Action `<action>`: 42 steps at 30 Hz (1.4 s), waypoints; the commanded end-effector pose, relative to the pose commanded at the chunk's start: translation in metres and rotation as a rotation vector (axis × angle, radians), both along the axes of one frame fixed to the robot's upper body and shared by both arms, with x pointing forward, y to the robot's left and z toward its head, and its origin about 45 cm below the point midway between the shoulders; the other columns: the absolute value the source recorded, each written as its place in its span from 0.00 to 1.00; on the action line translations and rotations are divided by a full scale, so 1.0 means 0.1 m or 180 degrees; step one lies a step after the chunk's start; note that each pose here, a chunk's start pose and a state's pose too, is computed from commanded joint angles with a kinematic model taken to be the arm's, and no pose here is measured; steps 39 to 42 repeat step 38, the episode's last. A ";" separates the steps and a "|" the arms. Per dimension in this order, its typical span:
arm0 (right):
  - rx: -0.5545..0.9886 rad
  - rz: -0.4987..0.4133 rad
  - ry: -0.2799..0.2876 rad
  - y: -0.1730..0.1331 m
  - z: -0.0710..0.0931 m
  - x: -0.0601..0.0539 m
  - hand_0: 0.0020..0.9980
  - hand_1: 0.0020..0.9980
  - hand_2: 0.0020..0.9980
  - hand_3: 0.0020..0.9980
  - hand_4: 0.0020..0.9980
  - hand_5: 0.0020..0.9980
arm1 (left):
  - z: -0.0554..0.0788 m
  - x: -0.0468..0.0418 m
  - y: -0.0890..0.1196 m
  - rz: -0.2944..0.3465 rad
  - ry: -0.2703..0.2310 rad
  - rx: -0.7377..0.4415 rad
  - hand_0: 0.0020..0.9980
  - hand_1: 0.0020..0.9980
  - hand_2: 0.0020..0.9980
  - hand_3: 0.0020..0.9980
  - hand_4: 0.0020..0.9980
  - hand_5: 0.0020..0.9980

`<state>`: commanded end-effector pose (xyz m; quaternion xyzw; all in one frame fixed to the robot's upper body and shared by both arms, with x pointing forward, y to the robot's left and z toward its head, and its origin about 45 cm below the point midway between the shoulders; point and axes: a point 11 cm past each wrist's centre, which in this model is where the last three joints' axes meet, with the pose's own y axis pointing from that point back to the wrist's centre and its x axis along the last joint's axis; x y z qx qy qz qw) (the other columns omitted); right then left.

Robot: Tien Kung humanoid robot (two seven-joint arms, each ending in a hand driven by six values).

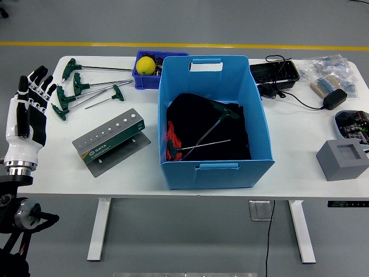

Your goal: Lift tool from toolbox,place it in box,lift tool from toolbox,place it in box

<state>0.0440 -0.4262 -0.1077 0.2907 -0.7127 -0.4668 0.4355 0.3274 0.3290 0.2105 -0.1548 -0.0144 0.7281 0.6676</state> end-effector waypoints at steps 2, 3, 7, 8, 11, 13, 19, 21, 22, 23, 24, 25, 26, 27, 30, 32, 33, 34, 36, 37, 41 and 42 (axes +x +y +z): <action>-0.0001 0.0004 0.0002 0.00 0.00 0.00 0.64 0.62 0.69 0.56 0.77 0.68 | 0.00 0.007 -0.01 -0.0004 -0.0003 -0.0004 0.87 0.90 0.94 0.83 0.97 0.90; -0.0002 0.0007 0.0002 -0.01 0.00 0.00 0.64 0.62 0.69 0.56 0.77 0.68 | 0.00 0.009 -0.02 -0.0010 -0.0002 0.0002 0.87 0.90 0.94 0.83 0.97 0.90; -0.0005 -0.0003 -0.0003 -0.01 0.00 0.00 0.64 0.62 0.69 0.56 0.77 0.68 | -0.02 0.006 -0.03 -0.0030 0.0025 0.0014 0.87 0.90 0.95 0.83 0.97 0.89; -0.0005 -0.0004 -0.0002 -0.01 0.00 0.00 0.64 0.62 0.69 0.56 0.77 0.68 | -0.03 0.004 -0.03 -0.0034 0.0035 0.0014 0.87 0.90 0.95 0.83 0.97 0.89; -0.0006 -0.0004 -0.0003 -0.01 0.00 0.00 0.64 0.62 0.69 0.56 0.77 0.68 | -0.05 0.001 -0.04 -0.0043 0.0059 0.0008 0.87 0.90 0.95 0.83 0.97 0.89; -0.0007 -0.0005 -0.0003 -0.01 0.00 0.00 0.64 0.62 0.69 0.56 0.78 0.68 | -0.06 0.001 -0.06 -0.0053 0.0067 0.0003 0.87 0.90 0.95 0.83 0.97 0.89; -0.0005 -0.0006 -0.0004 0.00 0.00 0.00 0.64 0.62 0.69 0.56 0.78 0.68 | -0.06 0.006 -0.07 -0.0062 0.0067 0.0001 0.87 0.90 0.95 0.83 0.97 0.89; -0.0004 0.0003 0.0004 0.01 0.00 0.00 0.64 0.62 0.69 0.56 0.78 0.68 | -0.06 0.006 -0.07 -0.0055 0.0064 0.0000 0.87 0.90 0.95 0.83 0.97 0.89; -0.0003 0.0007 0.0007 0.01 0.00 0.00 0.64 0.62 0.69 0.56 0.78 0.68 | -0.06 0.006 -0.06 -0.0052 0.0065 0.0000 0.87 0.90 0.95 0.83 0.97 0.89; -0.0002 0.0006 0.0007 0.01 0.00 0.00 0.64 0.62 0.69 0.56 0.78 0.68 | -0.06 0.004 -0.06 -0.0050 0.0067 0.0000 0.87 0.90 0.95 0.83 0.97 0.89; 0.0000 0.0004 0.0007 0.01 0.00 0.00 0.64 0.62 0.69 0.56 0.78 0.68 | -0.07 0.003 -0.06 -0.0049 0.0070 0.0000 0.87 0.90 0.95 0.83 0.97 0.89; 0.0001 0.0000 0.0006 0.02 0.00 0.00 0.64 0.62 0.69 0.56 0.78 0.68 | -0.07 0.002 -0.06 -0.0050 0.0073 0.0000 0.87 0.90 0.95 0.83 0.96 0.89; 0.0001 -0.0002 0.0004 0.02 0.00 0.00 0.64 0.62 0.69 0.56 0.78 0.68 | -0.08 0.003 -0.06 -0.0054 0.0081 -0.0011 0.87 0.90 0.95 0.83 0.96 0.89; 0.0001 -0.0002 0.0004 0.02 -0.01 0.00 0.64 0.62 0.69 0.56 0.78 0.68 | -0.08 0.004 -0.06 -0.0055 0.0083 -0.0017 0.87 0.90 0.95 0.83 0.96 0.89; 0.0002 -0.0003 -0.0003 0.02 -0.01 0.00 0.64 0.62 0.69 0.56 0.78 0.68 | -0.08 0.006 -0.06 -0.0050 0.0082 -0.0034 0.87 0.90 0.95 0.83 0.96 0.89; 0.0004 -0.0011 -0.0009 0.02 -0.01 0.00 0.64 0.62 0.69 0.56 0.78 0.68 | -0.08 0.006 -0.06 -0.0049 0.0080 -0.0038 0.87 0.90 0.95 0.83 0.96 0.89; 0.0004 -0.0010 -0.0010 0.02 -0.01 0.00 0.64 0.62 0.69 0.56 0.78 0.68 | -0.08 0.005 -0.06 -0.0048 0.0081 -0.0038 0.87 0.90 0.95 0.83 0.96 0.89; 0.0004 -0.0008 -0.0011 0.02 -0.01 0.00 0.64 0.62 0.69 0.56 0.78 0.68 | -0.08 0.005 -0.06 -0.0048 0.0082 -0.0037 0.87 0.90 0.95 0.83 0.96 0.89; 0.0005 -0.0007 -0.0010 0.02 -0.01 0.00 0.64 0.62 0.69 0.56 0.78 0.68 | -0.08 0.002 -0.06 -0.0049 0.0086 -0.0032 0.87 0.90 0.95 0.83 0.96 0.89; 0.0005 -0.0007 -0.0010 0.02 -0.01 0.00 0.64 0.62 0.69 0.56 0.78 0.68 | -0.09 0.001 -0.06 -0.0048 0.0087 -0.0031 0.87 0.90 0.95 0.83 0.96 0.89; 0.0005 -0.0008 -0.0011 0.02 -0.01 0.00 0.64 0.62 0.69 0.56 0.78 0.68 | -0.09 0.001 -0.06 -0.0046 0.0087 -0.0030 0.87 0.90 0.95 0.83 0.96 0.89; 0.0005 -0.0008 -0.0011 0.02 -0.01 0.00 0.64 0.62 0.69 0.56 0.78 0.68 | -0.09 0.001 -0.06 -0.0046 0.0087 -0.0030 0.87 0.90 0.95 0.83 0.96 0.89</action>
